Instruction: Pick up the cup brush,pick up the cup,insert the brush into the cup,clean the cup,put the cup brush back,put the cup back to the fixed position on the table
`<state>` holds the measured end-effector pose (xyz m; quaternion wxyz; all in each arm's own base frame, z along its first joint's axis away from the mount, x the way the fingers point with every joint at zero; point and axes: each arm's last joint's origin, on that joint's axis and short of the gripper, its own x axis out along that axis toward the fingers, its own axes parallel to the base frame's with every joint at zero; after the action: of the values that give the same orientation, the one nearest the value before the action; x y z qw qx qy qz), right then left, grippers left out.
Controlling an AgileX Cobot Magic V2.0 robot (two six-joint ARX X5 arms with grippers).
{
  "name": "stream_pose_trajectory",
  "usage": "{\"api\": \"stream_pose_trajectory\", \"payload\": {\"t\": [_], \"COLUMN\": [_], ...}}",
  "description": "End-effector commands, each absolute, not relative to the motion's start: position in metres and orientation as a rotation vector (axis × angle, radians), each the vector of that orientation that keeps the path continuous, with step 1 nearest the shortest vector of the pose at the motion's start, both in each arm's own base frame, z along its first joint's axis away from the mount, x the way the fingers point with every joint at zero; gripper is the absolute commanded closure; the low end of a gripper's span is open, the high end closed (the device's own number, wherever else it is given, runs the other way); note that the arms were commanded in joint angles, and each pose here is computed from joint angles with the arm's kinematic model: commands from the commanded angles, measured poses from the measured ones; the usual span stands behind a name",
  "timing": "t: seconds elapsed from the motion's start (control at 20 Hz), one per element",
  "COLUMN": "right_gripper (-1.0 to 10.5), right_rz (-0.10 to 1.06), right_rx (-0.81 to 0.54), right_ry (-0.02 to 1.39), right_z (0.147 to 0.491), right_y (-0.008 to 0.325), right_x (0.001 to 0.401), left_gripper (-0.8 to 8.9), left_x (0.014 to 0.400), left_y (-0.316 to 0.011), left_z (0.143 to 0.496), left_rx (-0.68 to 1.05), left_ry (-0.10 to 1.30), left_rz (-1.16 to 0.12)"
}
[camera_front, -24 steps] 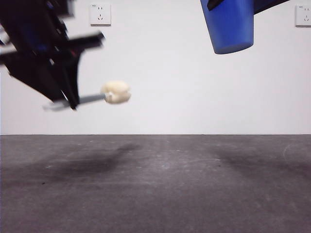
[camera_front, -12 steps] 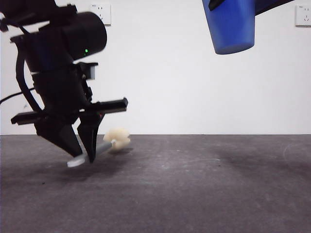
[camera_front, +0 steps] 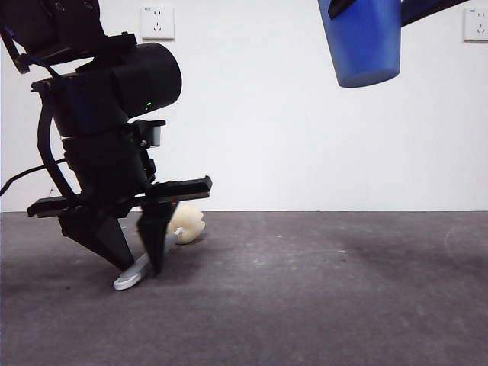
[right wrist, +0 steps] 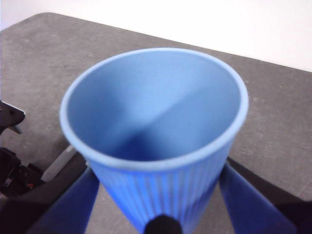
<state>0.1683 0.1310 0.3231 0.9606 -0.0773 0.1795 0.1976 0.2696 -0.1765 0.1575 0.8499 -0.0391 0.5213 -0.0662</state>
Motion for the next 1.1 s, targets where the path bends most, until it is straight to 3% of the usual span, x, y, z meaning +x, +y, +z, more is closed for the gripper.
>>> {"api": "stream_pose_trajectory", "payload": {"t": [0.05,0.45,0.8,1.1], "right_gripper": [9.6,9.6,9.6,9.6], "right_rz": [0.386,0.414,0.399,0.423], "right_rx": [-0.139,-0.081,-0.033,-0.057], "right_ry": [0.406,0.432,0.408,0.349], "right_z": [0.312,0.253,0.184,0.151], "right_y": [0.136,0.146,0.134,0.130], "right_x": [0.177,0.226,0.251,0.271], "left_gripper": [4.29,4.29,4.29,4.29], "left_x": [0.267,0.259,0.240,0.222], "left_y": [-0.178,-0.172,-0.159,-0.147], "left_z": [0.153,0.172,0.225,0.261], "left_rx": [-0.048,0.042,0.047,0.010], "left_ry": [1.137,1.125,0.977,0.867], "left_rz": [-0.173,-0.231,-0.304,-0.336]}}
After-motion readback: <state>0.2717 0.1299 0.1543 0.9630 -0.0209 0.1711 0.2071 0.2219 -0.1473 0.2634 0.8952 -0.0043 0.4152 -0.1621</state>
